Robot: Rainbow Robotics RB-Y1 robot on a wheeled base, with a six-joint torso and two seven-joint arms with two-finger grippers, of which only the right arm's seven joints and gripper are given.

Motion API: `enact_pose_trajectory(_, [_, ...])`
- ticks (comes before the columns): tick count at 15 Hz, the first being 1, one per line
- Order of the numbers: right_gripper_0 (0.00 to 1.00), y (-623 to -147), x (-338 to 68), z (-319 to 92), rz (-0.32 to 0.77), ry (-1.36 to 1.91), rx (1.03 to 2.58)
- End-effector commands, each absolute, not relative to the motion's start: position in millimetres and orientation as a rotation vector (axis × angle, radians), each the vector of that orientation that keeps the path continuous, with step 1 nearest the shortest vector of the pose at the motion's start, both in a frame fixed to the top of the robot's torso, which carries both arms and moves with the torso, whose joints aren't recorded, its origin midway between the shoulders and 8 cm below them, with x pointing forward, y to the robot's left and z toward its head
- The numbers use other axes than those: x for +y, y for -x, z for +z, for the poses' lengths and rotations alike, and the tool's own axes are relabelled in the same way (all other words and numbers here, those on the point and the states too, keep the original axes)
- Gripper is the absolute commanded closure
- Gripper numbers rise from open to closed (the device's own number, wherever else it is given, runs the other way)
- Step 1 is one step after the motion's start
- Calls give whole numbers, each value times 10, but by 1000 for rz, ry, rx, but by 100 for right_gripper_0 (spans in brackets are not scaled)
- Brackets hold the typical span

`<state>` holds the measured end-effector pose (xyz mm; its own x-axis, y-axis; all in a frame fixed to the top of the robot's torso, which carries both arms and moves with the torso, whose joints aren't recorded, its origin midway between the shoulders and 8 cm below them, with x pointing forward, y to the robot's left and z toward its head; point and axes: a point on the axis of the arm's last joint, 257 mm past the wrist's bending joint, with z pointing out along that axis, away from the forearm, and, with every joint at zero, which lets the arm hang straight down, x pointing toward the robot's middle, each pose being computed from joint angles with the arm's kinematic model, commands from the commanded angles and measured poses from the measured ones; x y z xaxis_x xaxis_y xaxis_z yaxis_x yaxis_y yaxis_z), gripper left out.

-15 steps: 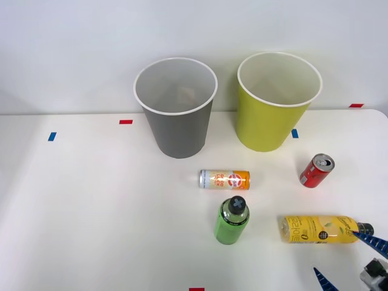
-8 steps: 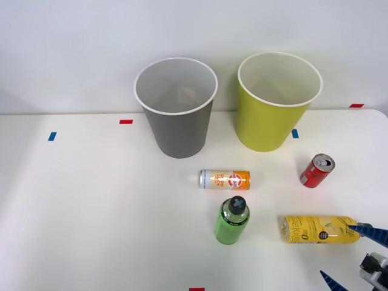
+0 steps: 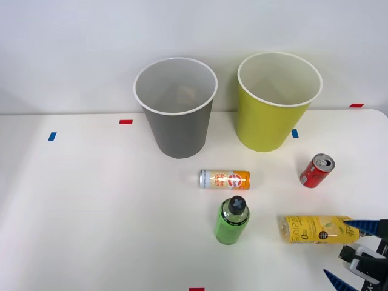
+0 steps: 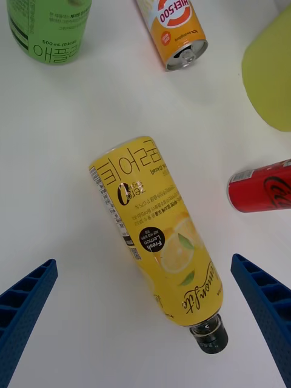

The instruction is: Put cans in the gray bin, plastic bottles in the light green bin

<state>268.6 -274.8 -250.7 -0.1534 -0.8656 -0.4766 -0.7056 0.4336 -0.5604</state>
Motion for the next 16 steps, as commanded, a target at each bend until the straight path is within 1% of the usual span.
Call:
enact_pose_trajectory(1, [0, -2657, -2815, -2449, -356, 1425, 1943])
enact_pose_trajectory(2, [0, -2641, -2956, -2491, -409, 1456, 1977])
enact_pose_trajectory(3, [0, -2611, -3011, -2524, -421, 1471, 1999])
enact_pose_trajectory(5, [0, -2539, -3011, -2596, -385, 1476, 2055])
enact_pose_trajectory(8, [0, -2509, -2889, -2685, -342, 1509, 2087])
enact_pose_trajectory(13, [0, -2755, -2521, -2596, -338, 1603, 1963])
enact_pose_trajectory(14, [0, -2767, -2545, -2595, -358, 1627, 1957])
enact_pose_trajectory(16, [0, -2740, -2530, -2622, -349, 1665, 1967])
